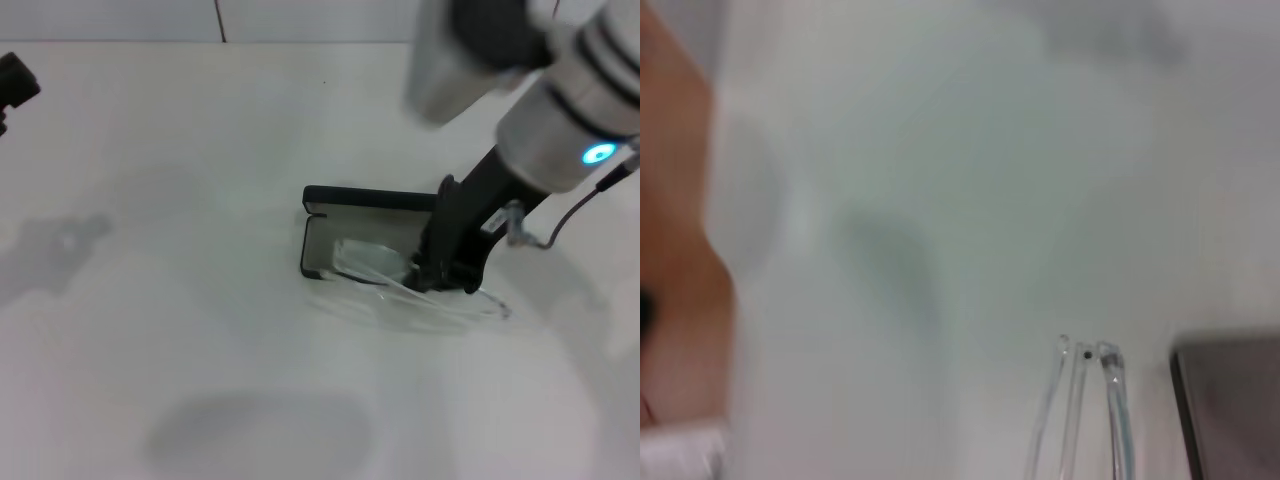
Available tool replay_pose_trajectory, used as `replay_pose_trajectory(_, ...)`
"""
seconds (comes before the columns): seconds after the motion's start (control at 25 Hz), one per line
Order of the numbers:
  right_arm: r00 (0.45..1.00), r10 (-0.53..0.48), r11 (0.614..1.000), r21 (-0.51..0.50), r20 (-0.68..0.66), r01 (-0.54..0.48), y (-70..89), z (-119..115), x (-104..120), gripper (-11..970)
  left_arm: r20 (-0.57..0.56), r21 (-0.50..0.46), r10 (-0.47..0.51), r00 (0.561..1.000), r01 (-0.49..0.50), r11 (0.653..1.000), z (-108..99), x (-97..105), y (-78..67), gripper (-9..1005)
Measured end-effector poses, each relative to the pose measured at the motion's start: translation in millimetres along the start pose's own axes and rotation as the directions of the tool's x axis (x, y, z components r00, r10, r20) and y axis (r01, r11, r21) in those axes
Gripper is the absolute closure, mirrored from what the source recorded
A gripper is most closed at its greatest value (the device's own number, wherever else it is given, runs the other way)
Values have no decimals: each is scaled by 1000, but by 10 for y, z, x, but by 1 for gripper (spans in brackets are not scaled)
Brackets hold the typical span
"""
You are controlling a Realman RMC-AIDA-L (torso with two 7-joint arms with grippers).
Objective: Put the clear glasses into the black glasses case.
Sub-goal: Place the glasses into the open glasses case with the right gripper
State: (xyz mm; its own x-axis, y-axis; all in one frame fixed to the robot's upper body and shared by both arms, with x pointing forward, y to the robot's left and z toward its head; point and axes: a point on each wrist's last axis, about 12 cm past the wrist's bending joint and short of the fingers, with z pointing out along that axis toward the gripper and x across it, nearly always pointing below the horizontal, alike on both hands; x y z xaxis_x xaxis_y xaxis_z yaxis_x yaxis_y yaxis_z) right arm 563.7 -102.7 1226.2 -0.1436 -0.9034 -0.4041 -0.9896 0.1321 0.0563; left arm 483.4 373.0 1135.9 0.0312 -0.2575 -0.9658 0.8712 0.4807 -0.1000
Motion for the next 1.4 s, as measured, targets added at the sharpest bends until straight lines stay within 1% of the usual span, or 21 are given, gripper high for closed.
replay_pose_trajectory(0.16, 985, -45, 995, 82, -168, 60, 73, 122, -209, 877, -6, -3, -5, 1000, 5, 1000, 58, 31, 19, 930)
replay_pose_trajectory(0.28, 975, -66, 989, 114, -213, 92, 97, 171, -330, 877, -5, 0, -4, 1000, 4, 1000, 92, 33, 30, 930)
replay_pose_trajectory(0.4, 968, -84, 982, 148, -236, 121, 96, 244, -393, 877, -3, -1, -6, 1000, 6, 1000, 94, 41, 26, 930)
replay_pose_trajectory(0.48, 966, -98, 973, 183, -241, 144, 84, 294, -416, 878, -2, -6, -6, 1000, 6, 1000, 87, 60, 13, 930)
replay_pose_trajectory(0.6, 967, -102, 968, 201, -234, 150, 62, 328, -426, 878, -3, -11, -7, 1000, 7, 1000, 88, 67, 13, 930)
replay_pose_trajectory(0.84, 974, -102, 952, 265, -203, 155, -3, 481, -422, 878, -10, -27, -10, 1000, 10, 1000, 129, 71, 59, 929)
replay_pose_trajectory(1.24, 969, -123, 934, 305, -216, 186, -1, 603, -409, 878, -3, -7, -13, 1000, 13, 1000, 265, 57, 127, 929)
replay_pose_trajectory(1.4, 965, -133, 929, 310, -228, 202, 3, 662, -394, 878, -5, -12, -15, 1000, 15, 1000, 278, 64, 135, 929)
